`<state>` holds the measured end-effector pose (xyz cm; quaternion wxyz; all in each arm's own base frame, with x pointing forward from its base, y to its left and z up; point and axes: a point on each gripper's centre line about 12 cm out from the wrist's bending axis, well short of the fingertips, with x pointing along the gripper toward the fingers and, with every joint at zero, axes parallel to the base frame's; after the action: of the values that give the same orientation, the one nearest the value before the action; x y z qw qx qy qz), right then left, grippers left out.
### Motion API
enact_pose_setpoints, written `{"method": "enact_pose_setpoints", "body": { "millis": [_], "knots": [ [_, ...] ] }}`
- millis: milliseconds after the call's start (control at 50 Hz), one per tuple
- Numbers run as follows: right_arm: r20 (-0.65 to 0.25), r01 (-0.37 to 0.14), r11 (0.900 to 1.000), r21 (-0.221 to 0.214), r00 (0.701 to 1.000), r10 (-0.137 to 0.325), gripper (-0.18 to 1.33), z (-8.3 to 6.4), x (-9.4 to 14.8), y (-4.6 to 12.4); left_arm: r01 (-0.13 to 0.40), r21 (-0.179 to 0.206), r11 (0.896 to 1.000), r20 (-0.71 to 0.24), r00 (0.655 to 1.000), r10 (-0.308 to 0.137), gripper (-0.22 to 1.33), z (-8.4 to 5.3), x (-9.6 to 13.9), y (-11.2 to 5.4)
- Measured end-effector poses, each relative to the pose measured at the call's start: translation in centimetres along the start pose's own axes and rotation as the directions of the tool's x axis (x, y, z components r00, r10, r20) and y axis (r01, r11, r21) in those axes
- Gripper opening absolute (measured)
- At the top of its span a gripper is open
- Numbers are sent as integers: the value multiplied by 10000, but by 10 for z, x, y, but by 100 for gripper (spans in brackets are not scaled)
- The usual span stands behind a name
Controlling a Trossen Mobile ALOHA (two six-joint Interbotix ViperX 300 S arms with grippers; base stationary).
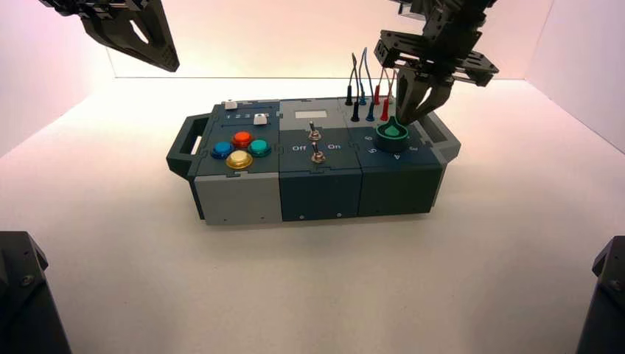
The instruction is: Turn the knob to position 6.
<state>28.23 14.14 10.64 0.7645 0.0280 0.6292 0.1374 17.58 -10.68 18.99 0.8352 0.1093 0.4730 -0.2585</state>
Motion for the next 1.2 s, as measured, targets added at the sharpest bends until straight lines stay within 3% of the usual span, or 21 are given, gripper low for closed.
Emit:
{"method": "enact_pose_setpoints", "body": {
  "millis": [540, 1200],
  "knots": [
    [-212, -185, 9984, -540, 9996, 173, -14, 8, 3, 21, 6, 27, 10000, -1, 10000, -6, -16, 0, 0, 0],
    [-269, -288, 9965, -784, 9993, 267, -14, 9, 2, 32, 0, 15, 10000, 0, 10000, 0, -16, 0, 0, 0]
  ]
}}
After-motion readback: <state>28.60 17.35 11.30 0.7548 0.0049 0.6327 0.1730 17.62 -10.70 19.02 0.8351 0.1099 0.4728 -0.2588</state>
